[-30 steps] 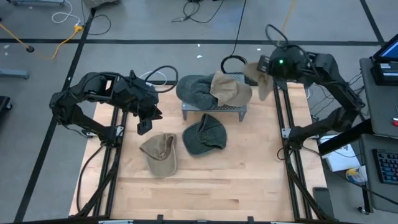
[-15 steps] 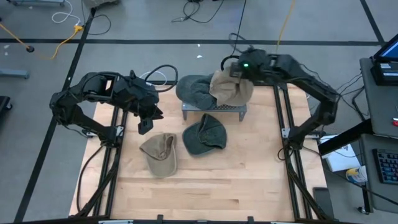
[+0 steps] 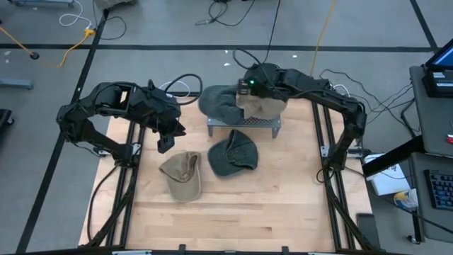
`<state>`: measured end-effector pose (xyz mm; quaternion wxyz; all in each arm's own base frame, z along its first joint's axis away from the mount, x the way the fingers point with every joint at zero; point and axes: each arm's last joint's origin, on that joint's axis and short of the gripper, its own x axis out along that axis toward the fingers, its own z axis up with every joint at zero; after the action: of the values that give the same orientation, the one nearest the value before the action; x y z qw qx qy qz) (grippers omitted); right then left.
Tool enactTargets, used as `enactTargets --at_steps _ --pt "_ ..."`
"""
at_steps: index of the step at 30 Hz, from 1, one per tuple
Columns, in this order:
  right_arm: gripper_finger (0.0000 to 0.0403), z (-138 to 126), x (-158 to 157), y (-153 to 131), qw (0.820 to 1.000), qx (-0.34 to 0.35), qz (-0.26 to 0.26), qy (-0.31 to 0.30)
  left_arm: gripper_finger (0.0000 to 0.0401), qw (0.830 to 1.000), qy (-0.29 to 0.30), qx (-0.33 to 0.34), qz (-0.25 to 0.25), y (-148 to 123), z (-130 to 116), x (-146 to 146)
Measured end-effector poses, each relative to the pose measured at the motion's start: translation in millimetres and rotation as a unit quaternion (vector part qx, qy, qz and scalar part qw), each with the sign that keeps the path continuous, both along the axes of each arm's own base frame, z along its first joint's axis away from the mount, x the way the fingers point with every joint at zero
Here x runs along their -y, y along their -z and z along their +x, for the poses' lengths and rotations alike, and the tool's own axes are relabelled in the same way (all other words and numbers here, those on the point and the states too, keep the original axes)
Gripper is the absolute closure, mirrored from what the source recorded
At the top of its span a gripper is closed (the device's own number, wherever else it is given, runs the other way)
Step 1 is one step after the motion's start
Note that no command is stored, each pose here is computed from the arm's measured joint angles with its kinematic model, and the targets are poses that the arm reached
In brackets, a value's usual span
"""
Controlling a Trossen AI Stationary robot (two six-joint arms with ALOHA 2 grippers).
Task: Pick & Place hat
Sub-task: Stack the right brown cap on top of the brown cap on the shelf
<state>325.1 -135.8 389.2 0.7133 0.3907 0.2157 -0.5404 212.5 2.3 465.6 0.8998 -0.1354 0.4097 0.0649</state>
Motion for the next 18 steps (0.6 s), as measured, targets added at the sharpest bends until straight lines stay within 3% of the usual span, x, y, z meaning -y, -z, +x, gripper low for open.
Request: enactTargets --at_steps 8,18 --pt "0.0392 7 3 3 0.999 0.029 -0.001 0.035 0.0316 1.0 0.001 0.0 0.001 0 0 0" --pt "0.0392 26 10 39 0.998 -0.033 0.039 0.024 0.0316 1.0 0.001 0.001 0.0 0 0 0"
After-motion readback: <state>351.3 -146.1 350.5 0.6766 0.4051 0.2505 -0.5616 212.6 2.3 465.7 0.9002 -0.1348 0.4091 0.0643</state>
